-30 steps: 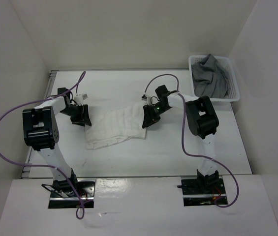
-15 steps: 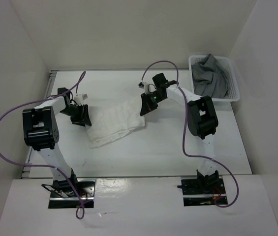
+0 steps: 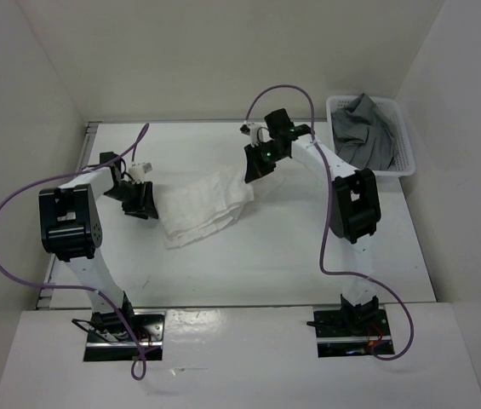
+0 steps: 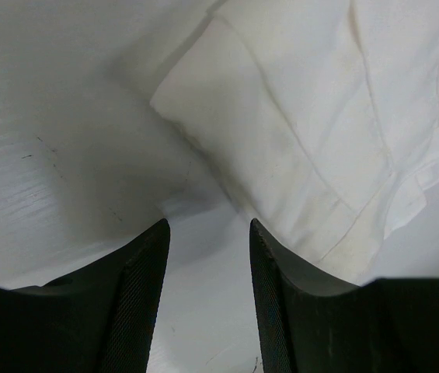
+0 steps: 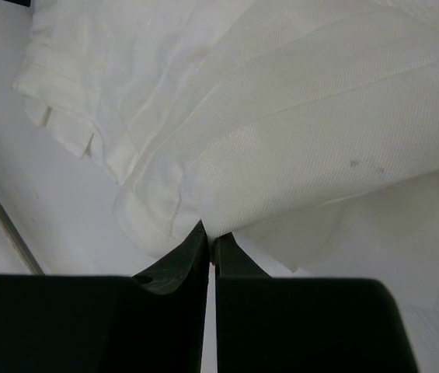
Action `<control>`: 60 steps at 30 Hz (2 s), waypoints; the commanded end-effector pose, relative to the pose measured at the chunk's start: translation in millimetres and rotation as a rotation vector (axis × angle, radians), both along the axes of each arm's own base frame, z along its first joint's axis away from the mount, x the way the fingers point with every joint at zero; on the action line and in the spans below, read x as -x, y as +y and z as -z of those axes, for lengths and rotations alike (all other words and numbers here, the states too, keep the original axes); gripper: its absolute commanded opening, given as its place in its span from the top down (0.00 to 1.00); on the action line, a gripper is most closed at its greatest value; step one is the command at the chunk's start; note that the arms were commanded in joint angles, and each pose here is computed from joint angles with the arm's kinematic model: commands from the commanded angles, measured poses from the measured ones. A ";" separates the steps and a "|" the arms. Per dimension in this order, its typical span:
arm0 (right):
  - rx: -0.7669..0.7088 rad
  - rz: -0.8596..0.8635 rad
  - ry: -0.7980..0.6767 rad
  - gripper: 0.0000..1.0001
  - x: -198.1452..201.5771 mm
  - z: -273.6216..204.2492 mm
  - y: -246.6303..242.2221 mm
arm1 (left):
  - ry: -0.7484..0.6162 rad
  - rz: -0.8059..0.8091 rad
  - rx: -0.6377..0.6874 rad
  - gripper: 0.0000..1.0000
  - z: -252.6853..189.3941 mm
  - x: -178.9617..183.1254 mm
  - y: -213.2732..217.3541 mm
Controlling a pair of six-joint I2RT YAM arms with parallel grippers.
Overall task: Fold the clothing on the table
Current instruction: Fold the skirt
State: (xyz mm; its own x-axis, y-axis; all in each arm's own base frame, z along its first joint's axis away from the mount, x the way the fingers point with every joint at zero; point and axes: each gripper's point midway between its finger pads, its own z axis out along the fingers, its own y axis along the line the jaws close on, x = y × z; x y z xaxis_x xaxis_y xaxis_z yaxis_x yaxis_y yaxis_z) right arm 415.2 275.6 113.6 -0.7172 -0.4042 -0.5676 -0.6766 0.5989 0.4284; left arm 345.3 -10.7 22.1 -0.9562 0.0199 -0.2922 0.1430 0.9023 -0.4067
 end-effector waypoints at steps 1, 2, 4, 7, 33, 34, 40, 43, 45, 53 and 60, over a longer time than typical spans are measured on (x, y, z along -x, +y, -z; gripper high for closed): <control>0.028 -0.003 -0.072 0.95 -12.8 -15.3 0.2 | 0.029 0.028 -0.039 0.46 6.7 10.1 6.8; 0.032 0.002 -0.083 0.95 -15.4 -17.7 -0.2 | 0.029 0.028 -0.039 0.46 6.7 10.1 6.8; 0.044 0.006 -0.074 0.95 -16.5 -11.1 -1.3 | 0.029 0.028 -0.039 0.46 6.7 10.1 6.8; 0.060 -0.003 -0.049 0.90 -14.0 -2.4 -2.8 | 0.021 0.028 -0.041 0.46 3.9 9.3 6.9; 0.170 0.156 -0.320 0.94 -59.6 -72.3 -28.5 | 0.018 0.045 -0.035 0.46 -1.2 16.9 4.6; 0.170 0.156 -0.356 0.95 -64.9 -82.5 -28.9 | 0.018 0.045 -0.035 0.46 -1.2 16.9 4.6; 0.223 0.208 -0.393 0.71 -83.5 -87.7 -36.2 | 0.007 0.047 -0.028 0.46 -4.6 15.9 3.3; 0.297 0.218 -0.359 0.68 -85.2 -58.5 -45.9 | 0.007 0.047 -0.028 0.46 -4.6 15.9 3.3; 0.325 0.215 -0.327 0.63 -82.7 -32.6 -49.0 | 0.016 0.047 -0.026 0.46 -4.6 18.0 2.9; 0.354 0.219 -0.340 0.67 -76.7 -20.0 -62.9 | 0.020 0.057 -0.017 0.46 -1.7 16.3 2.1; 0.337 0.190 -0.211 0.67 -43.5 26.4 -72.4 | 0.023 0.066 -0.009 0.46 -2.2 18.2 0.5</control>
State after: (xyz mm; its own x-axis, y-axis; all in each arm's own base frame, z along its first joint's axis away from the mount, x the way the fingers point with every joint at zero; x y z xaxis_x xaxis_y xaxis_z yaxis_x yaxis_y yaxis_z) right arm 457.9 206.7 69.9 -0.7059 -0.4904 -0.5111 -0.5936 0.8033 0.0490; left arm 333.8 -9.4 23.1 -0.9607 0.0541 -0.2722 0.1632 0.9035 -0.3963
